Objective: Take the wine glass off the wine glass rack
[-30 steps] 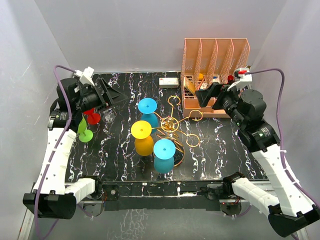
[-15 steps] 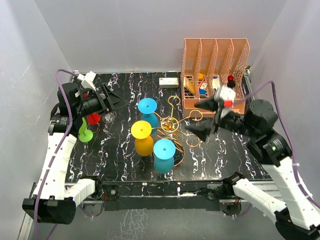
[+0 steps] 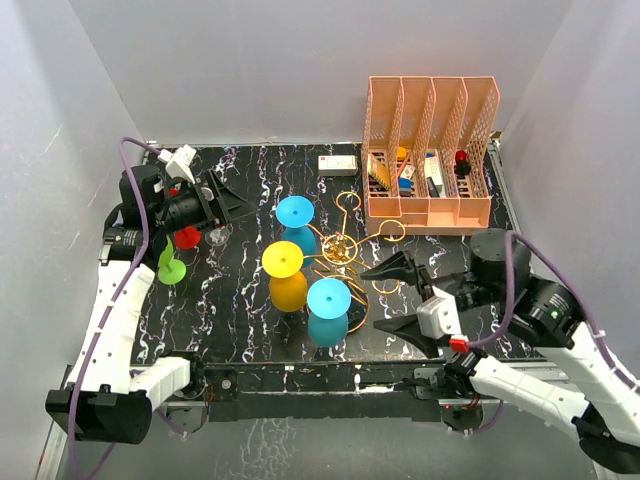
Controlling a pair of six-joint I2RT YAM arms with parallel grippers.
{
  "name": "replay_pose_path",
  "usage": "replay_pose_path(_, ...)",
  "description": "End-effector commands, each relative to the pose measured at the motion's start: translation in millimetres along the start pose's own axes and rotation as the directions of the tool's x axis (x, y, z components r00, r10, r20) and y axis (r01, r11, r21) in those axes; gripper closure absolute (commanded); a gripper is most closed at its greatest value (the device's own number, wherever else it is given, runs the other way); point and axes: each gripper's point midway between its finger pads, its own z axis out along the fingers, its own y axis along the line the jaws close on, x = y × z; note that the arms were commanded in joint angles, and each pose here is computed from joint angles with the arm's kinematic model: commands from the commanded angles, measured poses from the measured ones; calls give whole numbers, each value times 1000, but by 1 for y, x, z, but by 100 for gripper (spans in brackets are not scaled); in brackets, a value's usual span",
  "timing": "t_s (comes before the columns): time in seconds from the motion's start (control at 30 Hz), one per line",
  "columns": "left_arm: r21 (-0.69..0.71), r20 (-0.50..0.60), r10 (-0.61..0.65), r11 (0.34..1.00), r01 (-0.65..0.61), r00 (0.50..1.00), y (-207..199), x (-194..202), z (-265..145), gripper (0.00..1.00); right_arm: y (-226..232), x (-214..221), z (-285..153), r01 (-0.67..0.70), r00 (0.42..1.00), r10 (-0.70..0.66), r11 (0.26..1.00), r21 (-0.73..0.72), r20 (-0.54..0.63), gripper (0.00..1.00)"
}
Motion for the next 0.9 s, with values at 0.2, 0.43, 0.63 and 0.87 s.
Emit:
replay_pose_path(0.2, -28, -4, 27, 999, -27, 1000, 7, 1, 1, 25, -7, -5, 38, 298, 955, -297, 947, -123, 28, 15)
replay_pose_path(0.43, -34, -7, 36, 999, -36, 999, 7, 1, 1, 25, 0, 10, 55, 326, 944, -331, 930, -167, 0, 24)
replay_pose_path(0.63, -60, -15, 49, 997, -50, 999, 12, 3, -1, 25, -1, 21, 54, 339, 935, -352, 924, -176, -46, 35)
replay_pose_path(0.87, -59, -12, 51, 997, -51, 999, 11, 4, -3, 25, 0, 24, 56, 340, 934, -355, 922, -186, -52, 44)
